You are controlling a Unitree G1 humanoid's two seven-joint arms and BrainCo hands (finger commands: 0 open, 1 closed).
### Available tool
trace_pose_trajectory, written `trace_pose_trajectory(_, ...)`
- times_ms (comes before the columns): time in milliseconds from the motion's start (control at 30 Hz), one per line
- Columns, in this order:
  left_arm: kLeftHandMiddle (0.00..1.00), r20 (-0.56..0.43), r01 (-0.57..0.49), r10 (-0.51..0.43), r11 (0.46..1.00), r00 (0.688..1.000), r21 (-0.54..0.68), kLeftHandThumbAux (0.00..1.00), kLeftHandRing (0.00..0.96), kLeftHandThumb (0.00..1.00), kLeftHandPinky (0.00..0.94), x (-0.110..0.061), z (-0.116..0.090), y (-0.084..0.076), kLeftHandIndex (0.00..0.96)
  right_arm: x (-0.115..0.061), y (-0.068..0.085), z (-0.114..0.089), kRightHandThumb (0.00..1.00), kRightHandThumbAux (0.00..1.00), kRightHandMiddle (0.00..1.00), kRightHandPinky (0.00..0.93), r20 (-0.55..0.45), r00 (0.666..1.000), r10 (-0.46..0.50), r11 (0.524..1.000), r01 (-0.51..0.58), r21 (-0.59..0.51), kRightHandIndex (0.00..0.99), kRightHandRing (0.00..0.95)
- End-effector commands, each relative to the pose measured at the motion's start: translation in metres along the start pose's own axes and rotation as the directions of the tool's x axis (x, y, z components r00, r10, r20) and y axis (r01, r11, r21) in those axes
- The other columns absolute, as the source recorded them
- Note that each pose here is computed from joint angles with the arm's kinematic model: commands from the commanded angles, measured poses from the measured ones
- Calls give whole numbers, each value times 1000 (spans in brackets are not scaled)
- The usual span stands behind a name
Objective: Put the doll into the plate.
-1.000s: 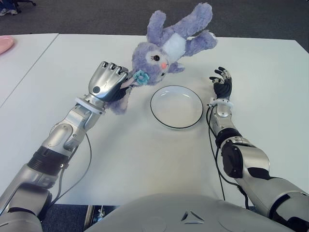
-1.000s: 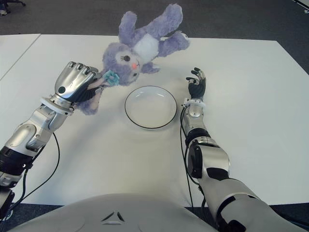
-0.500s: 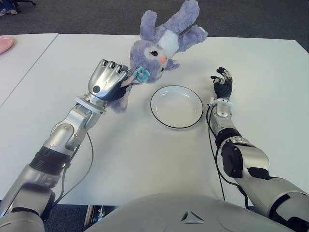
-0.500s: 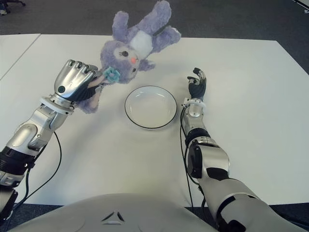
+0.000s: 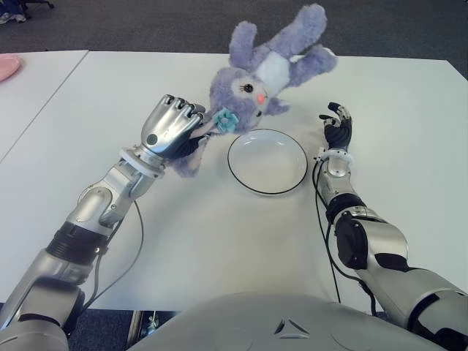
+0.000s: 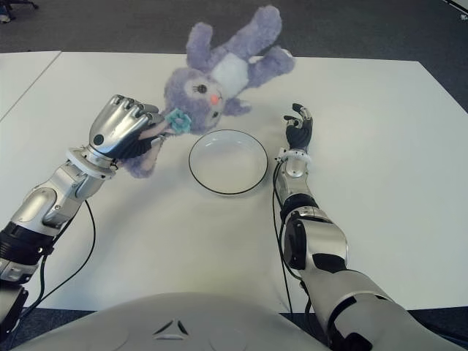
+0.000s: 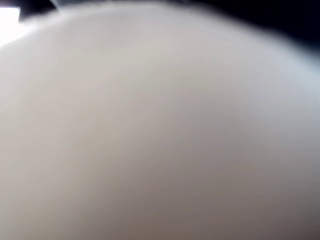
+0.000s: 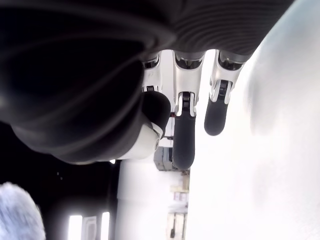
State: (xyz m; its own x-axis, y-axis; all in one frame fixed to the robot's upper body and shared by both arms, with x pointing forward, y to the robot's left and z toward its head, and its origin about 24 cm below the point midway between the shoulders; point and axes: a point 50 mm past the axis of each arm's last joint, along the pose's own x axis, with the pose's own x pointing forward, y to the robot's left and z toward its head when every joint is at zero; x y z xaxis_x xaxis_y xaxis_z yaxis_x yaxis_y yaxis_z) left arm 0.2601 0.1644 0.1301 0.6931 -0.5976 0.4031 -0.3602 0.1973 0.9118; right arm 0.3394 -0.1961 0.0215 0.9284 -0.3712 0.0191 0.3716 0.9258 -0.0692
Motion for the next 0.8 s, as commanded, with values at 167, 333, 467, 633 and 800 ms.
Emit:
trace_pose_trajectory(167, 879, 74, 97, -86, 982, 994, -161, 763, 870, 668, 874, -9, 19, -13, 798, -83, -9, -102, 884, 878, 193, 325, -439, 898, -13, 998, -17, -63, 227, 288)
trace_pose_trajectory(333, 880, 110, 75, -55, 980, 992, -185, 764, 869, 654, 876, -9, 22, -15, 797, -83, -9, -102, 823, 878, 184, 350, -436, 900, -12, 997, -23, -76, 219, 282)
trace_pose_trajectory(467, 881, 143, 61, -31, 977, 989, -206, 765, 870, 651, 877, -10, 25, -17, 797, -83, -9, -102, 757, 885, 176, 343, -432, 902, -16, 996, -23, -85, 219, 269)
trace_pose_trajectory(633, 881, 173, 65, -25, 971, 985, -229, 765, 870, 654, 878, -11, 29, -21, 797, -84, -8, -102, 762, 894, 172, 341, -431, 902, -19, 996, -21, -89, 230, 263)
trace_pose_trajectory(800, 881, 204, 76, -26, 968, 979, -239, 765, 871, 665, 880, -14, 32, -24, 800, -84, -8, -102, 794, 890, 172, 348, -431, 902, -20, 997, -17, -81, 251, 269)
